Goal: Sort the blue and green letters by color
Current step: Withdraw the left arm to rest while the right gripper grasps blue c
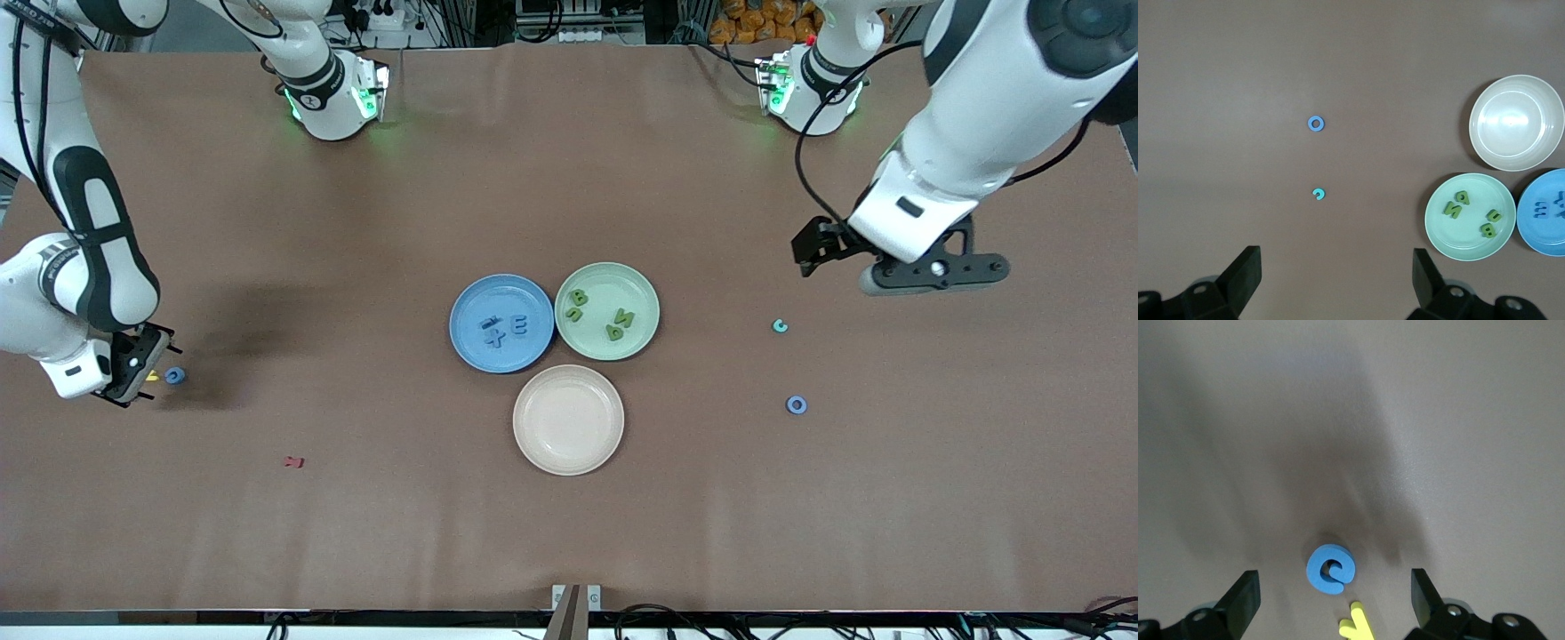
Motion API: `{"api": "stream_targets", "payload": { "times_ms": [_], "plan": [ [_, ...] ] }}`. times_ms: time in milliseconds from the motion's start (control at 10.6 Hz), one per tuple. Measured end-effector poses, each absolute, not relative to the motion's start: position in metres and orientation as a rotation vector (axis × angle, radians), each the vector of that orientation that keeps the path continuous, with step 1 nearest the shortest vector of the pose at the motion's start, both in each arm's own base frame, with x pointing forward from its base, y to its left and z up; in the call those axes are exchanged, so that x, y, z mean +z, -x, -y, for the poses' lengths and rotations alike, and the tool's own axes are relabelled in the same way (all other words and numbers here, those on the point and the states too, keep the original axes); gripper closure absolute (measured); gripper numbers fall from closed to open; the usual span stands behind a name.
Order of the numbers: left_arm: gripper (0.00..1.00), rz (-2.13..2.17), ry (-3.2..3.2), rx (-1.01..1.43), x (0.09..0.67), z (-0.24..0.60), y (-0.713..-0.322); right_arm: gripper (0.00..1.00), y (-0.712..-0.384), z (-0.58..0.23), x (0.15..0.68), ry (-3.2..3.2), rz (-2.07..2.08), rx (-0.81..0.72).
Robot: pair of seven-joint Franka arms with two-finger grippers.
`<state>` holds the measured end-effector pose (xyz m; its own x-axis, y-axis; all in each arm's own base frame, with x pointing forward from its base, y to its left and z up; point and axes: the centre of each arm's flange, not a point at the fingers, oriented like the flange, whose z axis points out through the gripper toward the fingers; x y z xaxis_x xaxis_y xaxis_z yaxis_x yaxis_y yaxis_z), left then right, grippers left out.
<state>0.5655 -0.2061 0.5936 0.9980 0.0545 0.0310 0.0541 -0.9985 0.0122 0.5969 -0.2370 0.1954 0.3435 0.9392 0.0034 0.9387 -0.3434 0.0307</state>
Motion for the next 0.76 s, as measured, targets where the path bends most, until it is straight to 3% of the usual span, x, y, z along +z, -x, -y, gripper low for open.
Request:
{"api": "stream_targets", "payload": {
  "times_ms": [567,756],
  "plan": [
    [0.0,-0.139,-3.158,0.011,0.627,0.154,-0.549,0.04,-0.588,0.232,0.167,-2.508,-1.774,0.052],
    [0.0,-0.161,-3.168,0.001,0.631,0.138,-0.549,0.35,-0.588,0.23,0.168,-2.487,-1.758,0.074]
  ]
}}
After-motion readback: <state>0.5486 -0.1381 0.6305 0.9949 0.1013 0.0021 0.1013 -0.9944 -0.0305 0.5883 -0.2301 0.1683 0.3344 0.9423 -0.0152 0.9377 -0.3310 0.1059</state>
